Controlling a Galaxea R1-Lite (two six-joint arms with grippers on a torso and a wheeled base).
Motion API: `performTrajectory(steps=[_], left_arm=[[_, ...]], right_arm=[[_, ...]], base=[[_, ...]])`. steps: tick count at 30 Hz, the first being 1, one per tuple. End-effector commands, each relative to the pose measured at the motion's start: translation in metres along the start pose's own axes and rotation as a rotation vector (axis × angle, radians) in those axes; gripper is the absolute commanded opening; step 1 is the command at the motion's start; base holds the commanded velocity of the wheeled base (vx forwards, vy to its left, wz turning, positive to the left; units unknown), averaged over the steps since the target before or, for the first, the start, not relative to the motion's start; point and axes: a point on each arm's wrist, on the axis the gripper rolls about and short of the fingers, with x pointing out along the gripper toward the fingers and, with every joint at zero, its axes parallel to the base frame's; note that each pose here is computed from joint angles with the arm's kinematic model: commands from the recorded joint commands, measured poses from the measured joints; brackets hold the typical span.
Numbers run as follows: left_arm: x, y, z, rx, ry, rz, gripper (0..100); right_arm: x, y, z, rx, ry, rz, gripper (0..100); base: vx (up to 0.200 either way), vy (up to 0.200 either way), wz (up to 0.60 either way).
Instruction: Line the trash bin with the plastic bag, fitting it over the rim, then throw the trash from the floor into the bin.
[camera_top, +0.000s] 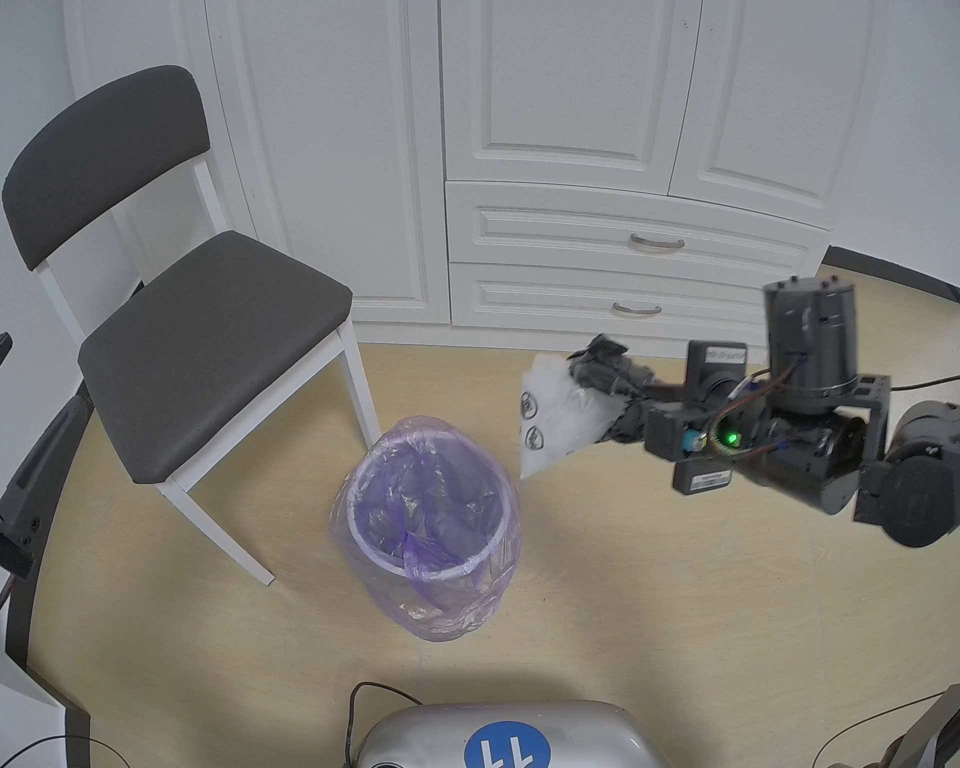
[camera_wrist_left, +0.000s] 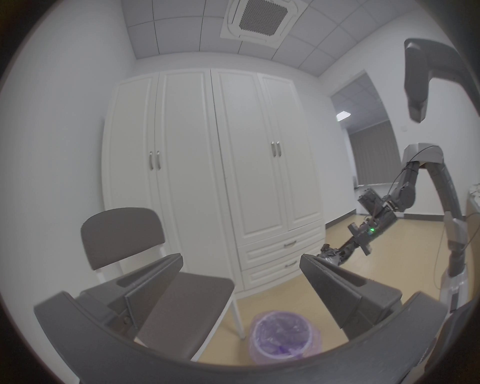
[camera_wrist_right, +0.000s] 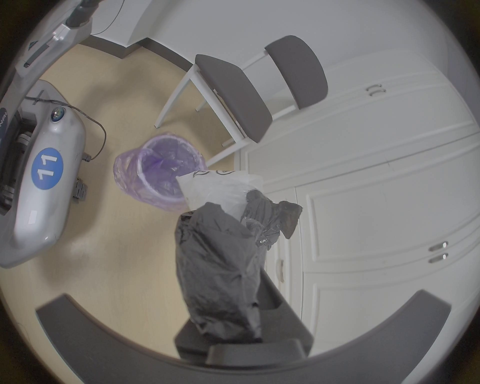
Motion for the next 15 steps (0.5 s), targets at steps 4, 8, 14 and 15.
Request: performTrajectory(steps=[4,8,14,15], left_arm=[[0.035,0.019,-0.03,-0.014,0.248,0.169,100],[0.052,0.032,-0.038,-0.086,0.295,0.225,100],[0.048,0.043,-0.039,-0.082,0.291,0.209,100],[0.047,0.045,-0.039,-0.08,0.29,0.214,100]], right_arm=[[0.068,0.062,0.046,-0.072,-0.057,0.116,0],[0.084,0.073,0.057,-0.082,-0.071,0.128,0],[0.112,0.092,0.075,-0.093,-0.092,0.15,0],[0.116,0.095,0.077,-0.093,-0.094,0.153,0]], base=[[0.0,0.0,0.0],[0.0,0.0,0.0],[0.0,0.0,0.0],[0.0,0.0,0.0]])
